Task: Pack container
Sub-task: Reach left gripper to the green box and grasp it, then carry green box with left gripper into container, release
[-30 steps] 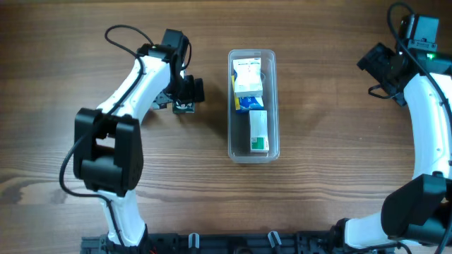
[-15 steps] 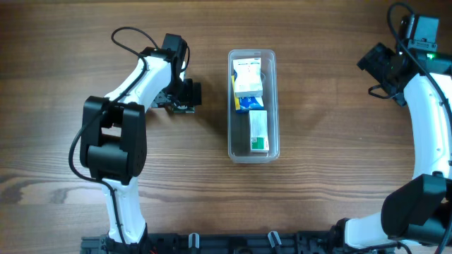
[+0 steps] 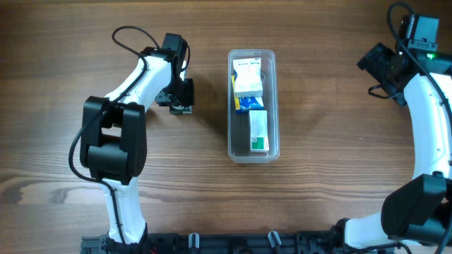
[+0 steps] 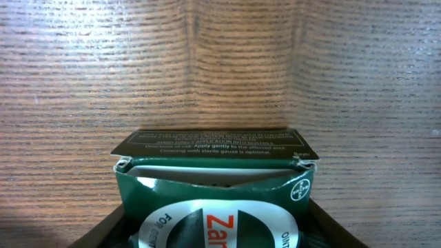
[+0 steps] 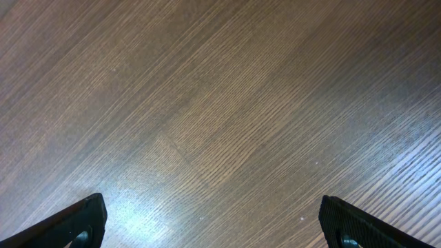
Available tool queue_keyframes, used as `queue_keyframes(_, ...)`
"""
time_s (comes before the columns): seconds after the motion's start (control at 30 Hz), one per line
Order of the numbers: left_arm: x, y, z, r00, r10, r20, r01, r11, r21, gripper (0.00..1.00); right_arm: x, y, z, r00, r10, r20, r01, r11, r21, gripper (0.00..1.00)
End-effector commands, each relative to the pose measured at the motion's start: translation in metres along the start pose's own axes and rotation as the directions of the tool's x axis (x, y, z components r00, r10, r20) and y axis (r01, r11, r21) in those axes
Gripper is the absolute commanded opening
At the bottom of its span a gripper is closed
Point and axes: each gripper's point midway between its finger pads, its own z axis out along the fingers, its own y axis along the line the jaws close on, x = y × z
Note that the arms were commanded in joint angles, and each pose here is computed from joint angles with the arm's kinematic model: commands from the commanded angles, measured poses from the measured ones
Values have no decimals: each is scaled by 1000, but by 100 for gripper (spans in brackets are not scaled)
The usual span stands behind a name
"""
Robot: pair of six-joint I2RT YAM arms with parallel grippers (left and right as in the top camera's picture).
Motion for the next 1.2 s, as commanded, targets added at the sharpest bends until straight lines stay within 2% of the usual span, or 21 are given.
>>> queue_keyframes(0.0, 3, 4, -1, 1000, 1, -17, -1, 1000, -16, 56, 0, -2, 3, 1000, 5, 2, -5, 1000, 19, 100)
queue_keyframes(0.17, 0, -2, -31, 1000, 12, -17, -12, 1000, -14, 52, 1, -2, 3, 1000, 5, 1, -5, 1000, 19, 100)
queue_keyframes(0.23, -3, -17, -50, 1000, 29, -8, -29, 999, 20, 55, 1, -3, 3, 1000, 5, 1, -5, 1000, 20, 100)
queue_keyframes(0.4, -9, -67, -121, 995, 46, 91, -56, 992, 110, 53, 1, -2, 3, 1000, 5, 1, -5, 1000, 19, 100)
queue_keyframes(0.5, 6, -113, -184, 982, 57, 178, -88, 981, 172, 52, 0, -2, 3, 1000, 5, 2, -5, 1000, 19, 100)
queue_keyframes(0.63, 42, -166, -226, 970, 65, 236, -122, 963, 239, 54, 1, -2, 3, 1000, 5, 1, -5, 1000, 19, 100)
queue_keyframes(0.77, 71, -207, -220, 976, 81, 200, -132, 958, 253, 57, 1, -2, 3, 1000, 5, 1, -5, 1000, 19, 100)
queue_keyframes(0.9, 86, -227, -202, 986, 39, 161, -75, 972, 221, 58, 0, -2, 3, 1000, 5, 2, -5, 1000, 19, 100)
queue_keyframes(1.17, 86, -229, -131, 999, 28, 22, -31, 994, 109, 59, 1, -2, 3, 1000, 5, 1, -5, 1000, 19, 100)
